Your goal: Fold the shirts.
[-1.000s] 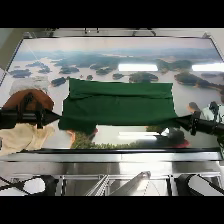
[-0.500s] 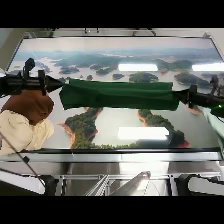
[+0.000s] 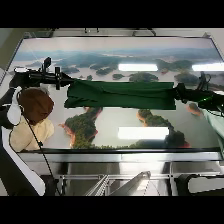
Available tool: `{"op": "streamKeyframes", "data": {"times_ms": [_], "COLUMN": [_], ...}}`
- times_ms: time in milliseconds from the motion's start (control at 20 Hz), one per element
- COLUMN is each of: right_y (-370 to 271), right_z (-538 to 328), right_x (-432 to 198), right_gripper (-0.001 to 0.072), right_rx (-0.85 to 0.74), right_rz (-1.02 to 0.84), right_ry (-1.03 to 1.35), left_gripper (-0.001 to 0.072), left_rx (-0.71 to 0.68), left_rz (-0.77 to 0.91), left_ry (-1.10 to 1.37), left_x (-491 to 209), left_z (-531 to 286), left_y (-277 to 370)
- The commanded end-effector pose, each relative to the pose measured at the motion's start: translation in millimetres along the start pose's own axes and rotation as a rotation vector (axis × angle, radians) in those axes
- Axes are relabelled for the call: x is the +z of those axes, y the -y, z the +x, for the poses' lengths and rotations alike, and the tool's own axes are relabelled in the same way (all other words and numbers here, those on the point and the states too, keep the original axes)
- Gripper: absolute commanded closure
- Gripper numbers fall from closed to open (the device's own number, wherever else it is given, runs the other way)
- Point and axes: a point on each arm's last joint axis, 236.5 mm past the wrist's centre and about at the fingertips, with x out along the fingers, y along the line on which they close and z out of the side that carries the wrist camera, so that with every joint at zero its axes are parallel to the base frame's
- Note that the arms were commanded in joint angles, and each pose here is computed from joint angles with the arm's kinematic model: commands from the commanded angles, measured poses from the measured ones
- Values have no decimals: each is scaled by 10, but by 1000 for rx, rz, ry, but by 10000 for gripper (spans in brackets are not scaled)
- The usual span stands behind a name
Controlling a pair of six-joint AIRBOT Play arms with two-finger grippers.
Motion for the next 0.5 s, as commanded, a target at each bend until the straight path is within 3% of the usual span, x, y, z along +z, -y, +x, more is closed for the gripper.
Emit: {"op": "streamKeyframes", "data": {"times_ms": [0, 50, 100, 200, 400, 450], "right_y": [165, 176, 174, 179, 182, 228], "right_z": [85, 87, 87, 81, -90, -198], "right_x": [-44, -60, -66, -61, -15, 20], "right_gripper": [696, 696, 689, 357, 336, 262], "right_rx": [-95, -101, -100, -100, -113, -140], "right_rz": [-33, -40, -41, -40, -106, -126], "right_ry": [-11, -18, -21, -20, -39, -49], "left_gripper": [578, 470, 471, 470, 470, 470], "left_rx": [-5, -5, -5, -9, -32, -31], "left_rz": [-6, -20, -27, -55, -65, -56], "left_ry": [-50, -46, -41, -31, -42, -30], "left_x": [-14, -6, 5, 21, -28, -15], "left_z": [107, 93, 62, -9, -238, -338], "left_y": [-60, -59, -72, -88, 0, 44]}}
